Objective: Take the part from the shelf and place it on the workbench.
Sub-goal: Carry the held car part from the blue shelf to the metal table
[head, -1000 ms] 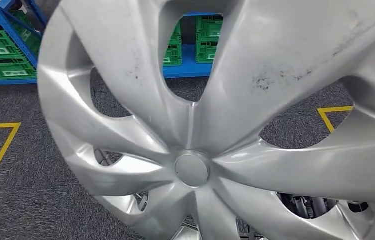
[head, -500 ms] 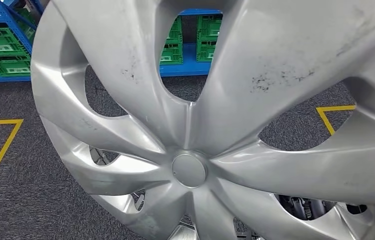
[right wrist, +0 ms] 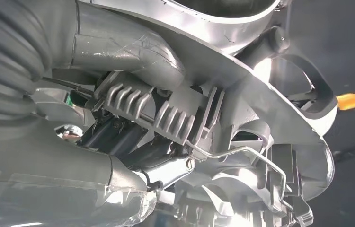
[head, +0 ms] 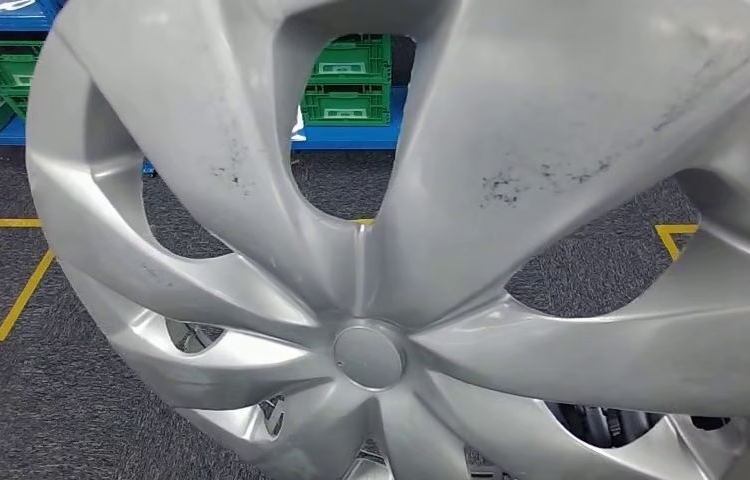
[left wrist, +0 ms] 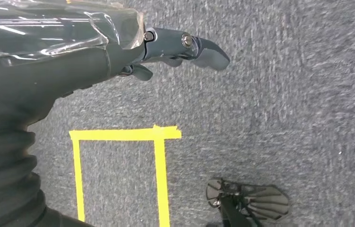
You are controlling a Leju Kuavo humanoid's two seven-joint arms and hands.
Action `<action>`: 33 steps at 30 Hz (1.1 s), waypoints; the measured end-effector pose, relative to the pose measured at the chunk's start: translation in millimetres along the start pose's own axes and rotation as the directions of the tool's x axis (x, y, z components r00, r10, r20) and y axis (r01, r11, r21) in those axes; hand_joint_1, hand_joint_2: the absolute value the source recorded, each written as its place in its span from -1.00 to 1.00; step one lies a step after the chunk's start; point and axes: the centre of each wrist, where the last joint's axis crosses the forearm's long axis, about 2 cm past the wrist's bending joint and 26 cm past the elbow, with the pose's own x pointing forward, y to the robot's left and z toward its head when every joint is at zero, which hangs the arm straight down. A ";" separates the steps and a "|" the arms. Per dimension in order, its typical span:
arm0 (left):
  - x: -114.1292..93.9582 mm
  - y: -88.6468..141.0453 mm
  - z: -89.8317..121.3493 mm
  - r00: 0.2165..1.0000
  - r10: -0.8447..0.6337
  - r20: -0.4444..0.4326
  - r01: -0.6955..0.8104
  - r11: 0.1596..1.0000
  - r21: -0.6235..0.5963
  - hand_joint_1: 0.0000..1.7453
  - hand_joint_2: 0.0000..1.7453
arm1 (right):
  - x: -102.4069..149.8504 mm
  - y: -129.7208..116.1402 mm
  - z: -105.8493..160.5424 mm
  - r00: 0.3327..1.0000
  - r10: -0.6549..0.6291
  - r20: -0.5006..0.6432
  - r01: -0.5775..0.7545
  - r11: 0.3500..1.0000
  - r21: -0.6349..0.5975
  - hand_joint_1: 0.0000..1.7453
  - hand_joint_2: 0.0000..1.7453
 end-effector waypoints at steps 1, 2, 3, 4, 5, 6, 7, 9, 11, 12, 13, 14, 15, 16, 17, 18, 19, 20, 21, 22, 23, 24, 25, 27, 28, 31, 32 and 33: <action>-0.5 0.1 0.2 1.000 0.000 -0.001 0.000 1.000 0.000 -1.00 1.00 | -0.1 -0.3 -0.6 1.000 0.000 0.000 0.000 1.000 0.002 1.00 1.00; -0.9 0.1 0.3 1.000 0.001 -0.001 -0.001 1.000 -0.001 -1.00 1.00 | -0.2 -0.6 -1.3 1.000 -0.001 0.000 0.001 1.000 0.005 1.00 1.00; -1.0 0.1 0.4 1.000 0.001 -0.001 -0.001 1.000 -0.001 -1.00 1.00 | -0.4 -0.8 -1.9 1.000 -0.002 0.000 0.002 1.000 0.007 1.00 1.00; -1.0 0.4 0.3 1.000 0.001 0.000 -0.001 1.000 -0.001 -1.00 1.00 | -0.7 -0.8 -2.3 1.000 -0.003 0.000 0.003 1.000 0.009 1.00 1.00; -1.0 0.7 0.3 1.000 0.001 0.000 -0.001 1.000 -0.001 -1.00 1.00 | -1.0 -0.7 -2.4 1.000 -0.004 0.000 0.004 1.000 0.008 1.00 1.00; -1.0 1.0 0.3 1.000 0.002 0.001 -0.002 1.000 -0.002 -1.00 1.00 | -1.1 -0.7 -2.4 1.000 -0.005 0.000 0.005 1.000 0.008 1.00 1.00; -1.2 1.2 0.3 1.000 0.002 0.000 -0.002 1.000 -0.002 -1.00 1.00 | -1.2 -0.6 -2.3 1.000 -0.005 0.000 0.005 1.000 0.007 1.00 1.00; -1.5 1.5 0.4 1.000 0.002 0.000 -0.002 1.000 -0.003 -1.00 1.00 | -1.2 -0.6 -2.2 1.000 -0.005 -0.001 0.005 1.000 0.006 1.00 1.00; -1.4 2.4 0.3 1.000 0.001 0.001 -0.001 1.000 -0.001 -1.00 1.00 | -1.2 -0.7 -2.5 1.000 -0.006 -0.002 0.006 1.000 0.007 1.00 1.00; -1.0 3.0 0.1 1.000 0.001 0.002 -0.001 1.000 0.000 -1.00 1.00 | -1.1 -0.9 -2.7 1.000 -0.005 -0.002 0.005 1.000 0.008 1.00 1.00; -0.5 3.3 -0.1 1.000 0.001 0.003 -0.001 1.000 0.000 -1.00 1.00 | -1.1 -1.2 -3.1 1.000 -0.005 -0.002 0.005 1.000 0.009 1.00 1.00; -0.2 3.5 -0.2 1.000 0.001 0.004 -0.001 1.000 0.001 -1.00 1.00 | -1.0 -1.4 -3.3 1.000 -0.004 -0.003 0.004 1.000 0.010 1.00 1.00; -0.1 3.7 -0.3 1.000 0.001 0.005 -0.001 1.000 0.001 -1.00 1.00 | -1.1 -1.5 -3.6 1.000 -0.004 -0.003 0.004 1.000 0.010 1.00 1.00; -0.2 3.9 -0.3 1.000 0.001 0.005 -0.001 1.000 0.001 -1.00 1.00 | -1.2 -1.7 -3.9 1.000 -0.004 -0.004 0.004 1.000 0.011 1.00 1.00; -0.1 3.9 -0.3 1.000 0.001 0.005 -0.001 1.000 0.001 -1.00 1.00 | -1.3 -1.8 -4.3 1.000 -0.004 -0.004 0.004 1.000 0.011 1.00 1.00; 0.5 3.7 -0.5 1.000 0.002 0.007 -0.002 1.000 0.000 -1.00 1.00 | -1.3 -2.1 -4.6 1.000 -0.003 -0.005 0.003 1.000 0.012 1.00 1.00; 1.5 3.5 -0.9 1.000 0.002 0.010 -0.002 1.000 -0.002 -1.00 1.00 | -1.1 -2.3 -4.7 1.000 -0.002 -0.007 0.002 1.000 0.011 1.00 1.00; 2.5 3.0 -1.2 1.000 0.003 0.014 -0.003 1.000 -0.003 -1.00 1.00 | -1.0 -2.4 -4.6 1.000 -0.002 -0.009 0.002 1.000 0.010 1.00 1.00; 3.3 2.5 -1.5 1.000 0.004 0.016 -0.004 1.000 -0.002 -1.00 1.00 | -0.9 -2.4 -4.3 1.000 -0.002 -0.011 0.002 1.000 0.010 1.00 1.00; 3.8 1.9 -1.6 1.000 0.005 0.018 -0.005 1.000 -0.001 -1.00 1.00 | -0.8 -2.2 -4.0 1.000 -0.002 -0.013 0.002 1.000 0.009 1.00 1.00; 4.0 1.1 -1.6 1.000 0.007 0.019 -0.007 1.000 0.000 -1.00 1.00 | -0.9 -2.1 -3.7 1.000 -0.002 -0.015 0.002 1.000 0.008 1.00 1.00; 4.1 0.3 -1.5 1.000 0.009 0.019 -0.009 1.000 0.001 -1.00 1.00 | -0.9 -1.9 -3.5 1.000 -0.002 -0.017 0.002 1.000 0.008 1.00 1.00; 4.3 -0.7 -1.5 1.000 0.010 0.019 -0.010 1.000 0.001 -1.00 1.00 | -1.0 -1.9 -3.5 1.000 -0.002 -0.018 0.002 1.000 0.008 1.00 1.00; 5.3 -2.7 -1.7 1.000 0.013 0.021 -0.013 1.000 -0.001 -1.00 1.00 | -1.0 -2.2 -4.1 1.000 -0.002 -0.019 0.002 1.000 0.012 1.00 1.00; 6.2 -3.5 -1.9 1.000 0.014 0.023 -0.014 1.000 -0.001 -1.00 1.00 | -1.0 -2.4 -4.5 1.000 -0.002 -0.019 0.002 1.000 0.013 1.00 1.00; 7.2 -5.0 -2.2 1.000 0.016 0.026 -0.016 1.000 0.004 -1.00 1.00 | -1.0 -2.6 -4.8 1.000 0.000 -0.021 0.001 1.000 0.014 1.00 1.00; 7.0 -5.4 -2.0 1.000 0.016 0.026 -0.016 1.000 0.008 -1.00 1.00 | -1.1 -2.6 -4.9 1.000 0.001 -0.022 0.000 1.000 0.014 1.00 1.00; 6.9 -6.2 -1.9 1.000 0.015 0.025 -0.016 1.000 0.011 -1.00 1.00 | -1.2 -2.7 -5.1 1.000 0.002 -0.022 -0.001 1.000 0.015 1.00 1.00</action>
